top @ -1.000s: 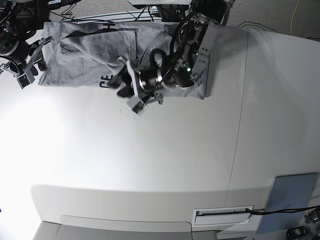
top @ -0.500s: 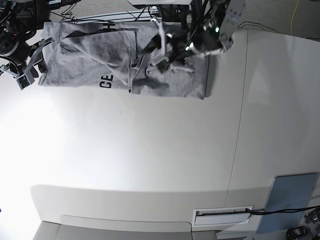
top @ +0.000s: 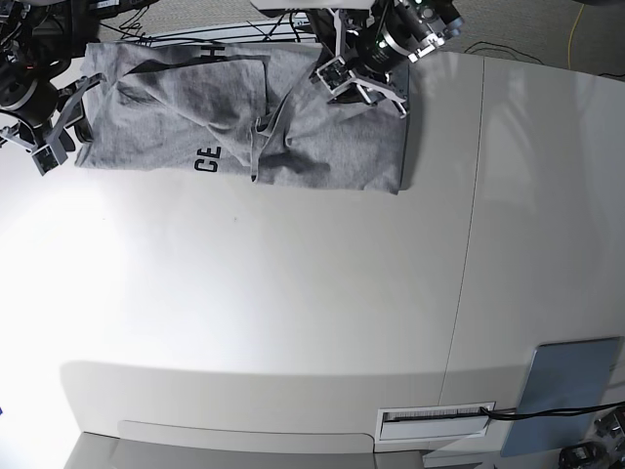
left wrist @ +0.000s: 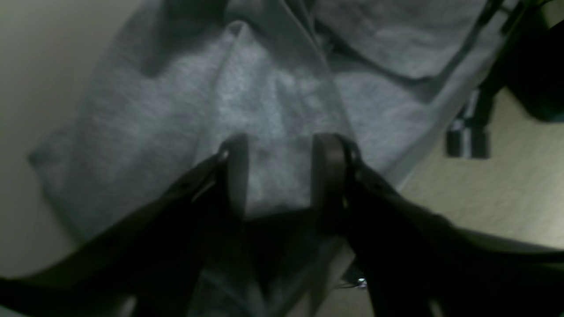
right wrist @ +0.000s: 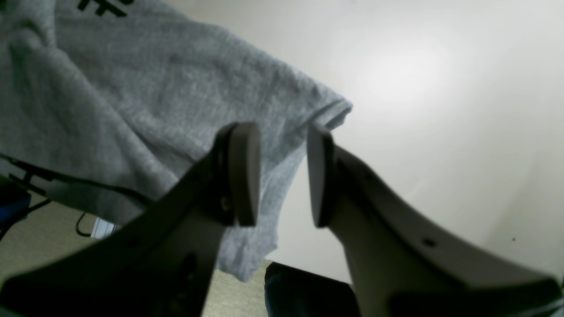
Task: Fold the T-shirt properly
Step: 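Press and smooth the folded section with the left gripper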
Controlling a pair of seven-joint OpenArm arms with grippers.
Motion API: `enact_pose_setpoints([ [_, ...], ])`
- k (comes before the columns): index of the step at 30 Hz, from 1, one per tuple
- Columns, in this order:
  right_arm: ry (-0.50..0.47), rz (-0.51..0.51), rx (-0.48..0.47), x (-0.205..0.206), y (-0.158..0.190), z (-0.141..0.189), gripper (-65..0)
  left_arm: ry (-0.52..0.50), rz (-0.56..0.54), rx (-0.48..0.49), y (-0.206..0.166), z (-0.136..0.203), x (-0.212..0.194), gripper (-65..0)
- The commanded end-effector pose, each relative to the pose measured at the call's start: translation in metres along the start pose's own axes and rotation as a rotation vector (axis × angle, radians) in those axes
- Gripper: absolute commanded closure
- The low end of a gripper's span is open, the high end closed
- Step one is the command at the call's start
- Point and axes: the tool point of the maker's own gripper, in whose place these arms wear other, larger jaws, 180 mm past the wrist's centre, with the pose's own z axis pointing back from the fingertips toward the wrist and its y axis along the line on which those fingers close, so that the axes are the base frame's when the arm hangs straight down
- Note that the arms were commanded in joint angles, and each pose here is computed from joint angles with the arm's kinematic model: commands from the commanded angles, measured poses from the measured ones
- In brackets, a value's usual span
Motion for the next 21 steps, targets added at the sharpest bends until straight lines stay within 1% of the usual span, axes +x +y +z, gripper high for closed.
enact_pose_setpoints([
  [1, -0.033, 0.020, -0.015, 0.010, -0.005, 0.005, -18.9, 0.002, -0.024, -0.030, -0.010, 0.003, 0.000, -22.9],
  [3, -0.033, 0.020, -0.015, 0.010, -0.005, 0.005, -18.9, 0.011, -0.043, -0.019, -0.007, 0.003, -0.001, -22.9],
  [9, -0.031, 0.020, -0.015, 0.009, -0.005, 0.005, -18.9, 0.002, -0.053, -0.008, -0.001, 0.001, 0.002, -22.9],
  [10, -0.030, 0.020, -0.015, 0.009, -0.005, 0.005, -18.9, 0.001, -0.054, -0.008, -0.001, 0.001, 0.003, -22.0],
  [11, -0.031, 0.020, -0.015, 0.009, -0.005, 0.005, -18.9, 0.000, -0.055, -0.007, 0.000, 0.001, 0.003, -18.9],
  [14, -0.029, 0.020, -0.015, 0.009, -0.005, 0.005, -18.9, 0.000, -0.059, -0.003, 0.003, -0.001, 0.003, -6.0],
  [16, -0.029, 0.020, -0.015, 0.009, -0.005, 0.005, -18.9, -0.001, -0.063, 0.001, 0.005, -0.002, 0.003, -1.3],
  [17, -0.029, 0.020, -0.015, 0.009, -0.005, 0.005, -18.9, -0.004, -0.066, 0.004, 0.008, -0.003, 0.005, 0.0],
  [19, -0.029, 0.020, -0.015, 0.009, -0.005, 0.005, -18.9, -0.015, -0.065, 0.005, 0.008, -0.003, 0.007, 0.0],
  [21, -0.028, 0.020, -0.016, 0.009, -0.005, 0.005, -18.9, -0.053, -0.067, 0.004, 0.008, -0.003, 0.013, 0.0],
])
